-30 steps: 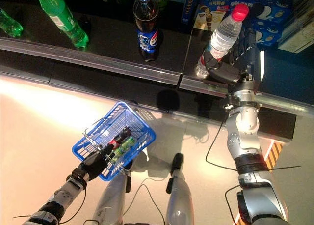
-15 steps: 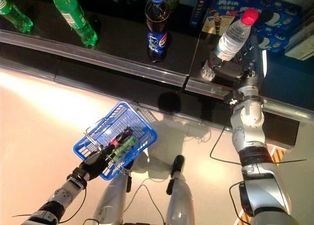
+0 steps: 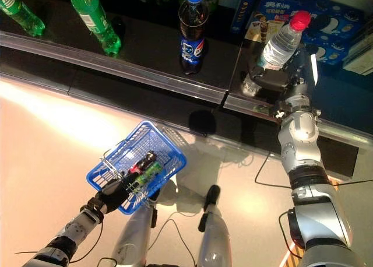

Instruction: Pick up the drink and place into the basket.

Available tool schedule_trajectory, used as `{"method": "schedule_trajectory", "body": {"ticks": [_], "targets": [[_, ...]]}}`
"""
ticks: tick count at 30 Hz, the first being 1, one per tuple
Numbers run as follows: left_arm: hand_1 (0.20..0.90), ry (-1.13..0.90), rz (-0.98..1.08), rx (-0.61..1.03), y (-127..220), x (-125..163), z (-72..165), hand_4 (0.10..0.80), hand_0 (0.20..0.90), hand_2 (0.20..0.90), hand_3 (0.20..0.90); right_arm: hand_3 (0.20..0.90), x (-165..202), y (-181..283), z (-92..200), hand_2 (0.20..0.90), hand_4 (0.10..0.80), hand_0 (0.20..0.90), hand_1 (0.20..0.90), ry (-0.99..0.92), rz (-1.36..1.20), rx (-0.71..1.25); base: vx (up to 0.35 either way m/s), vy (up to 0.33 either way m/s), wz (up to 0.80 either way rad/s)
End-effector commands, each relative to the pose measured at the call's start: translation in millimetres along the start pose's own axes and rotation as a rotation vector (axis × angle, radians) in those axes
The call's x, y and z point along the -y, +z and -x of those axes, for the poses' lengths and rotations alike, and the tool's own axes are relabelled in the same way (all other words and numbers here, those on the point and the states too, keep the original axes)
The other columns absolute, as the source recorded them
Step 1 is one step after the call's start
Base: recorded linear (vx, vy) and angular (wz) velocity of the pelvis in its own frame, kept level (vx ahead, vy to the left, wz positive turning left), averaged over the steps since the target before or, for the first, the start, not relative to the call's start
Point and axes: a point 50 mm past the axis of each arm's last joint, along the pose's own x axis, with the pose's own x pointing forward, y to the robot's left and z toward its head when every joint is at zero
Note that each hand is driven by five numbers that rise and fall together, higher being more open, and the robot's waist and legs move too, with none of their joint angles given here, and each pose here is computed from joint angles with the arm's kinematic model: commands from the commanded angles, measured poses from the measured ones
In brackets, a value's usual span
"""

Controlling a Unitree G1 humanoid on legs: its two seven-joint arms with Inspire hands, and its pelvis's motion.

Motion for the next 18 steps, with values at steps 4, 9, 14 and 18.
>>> {"method": "schedule_trajectory", "body": {"ticks": [4, 9, 14, 18], "targets": [[0.3, -0.146, -0.032, -0.139, -18.2, -3.0, 15.8, 0.1, 0.3, 0.3, 0.2, 0.2, -0.4, 66.2, -27.2, 0.3, 0.1, 0.3, 0.3, 0.046, 0.09, 0.216, -0.002, -0.007, 0.02], [0.3, -0.148, -0.032, -0.142, -18.9, -2.0, 14.8, 0.1, 0.3, 0.3, 0.2, 0.2, -1.1, 65.4, -29.5, 0.3, 0.1, 0.3, 0.3, 0.037, 0.089, 0.201, 0.0, 0.0, 0.02], [0.3, -0.151, -0.035, -0.148, -19.6, -1.7, 14.4, 0.1, 0.3, 0.3, 0.2, 0.2, -3.1, 64.5, -30.5, 0.3, 0.1, 0.3, 0.3, 0.037, 0.091, 0.196, 0.0, 0.0, 0.0], [0.3, -0.153, -0.034, -0.147, -19.2, -1.0, 13.8, 0.1, 0.3, 0.3, 0.2, 0.2, -3.8, 65.2, -30.7, 0.3, 0.1, 0.3, 0.3, 0.036, 0.089, 0.199, -0.007, 0.004, 0.06]]}}
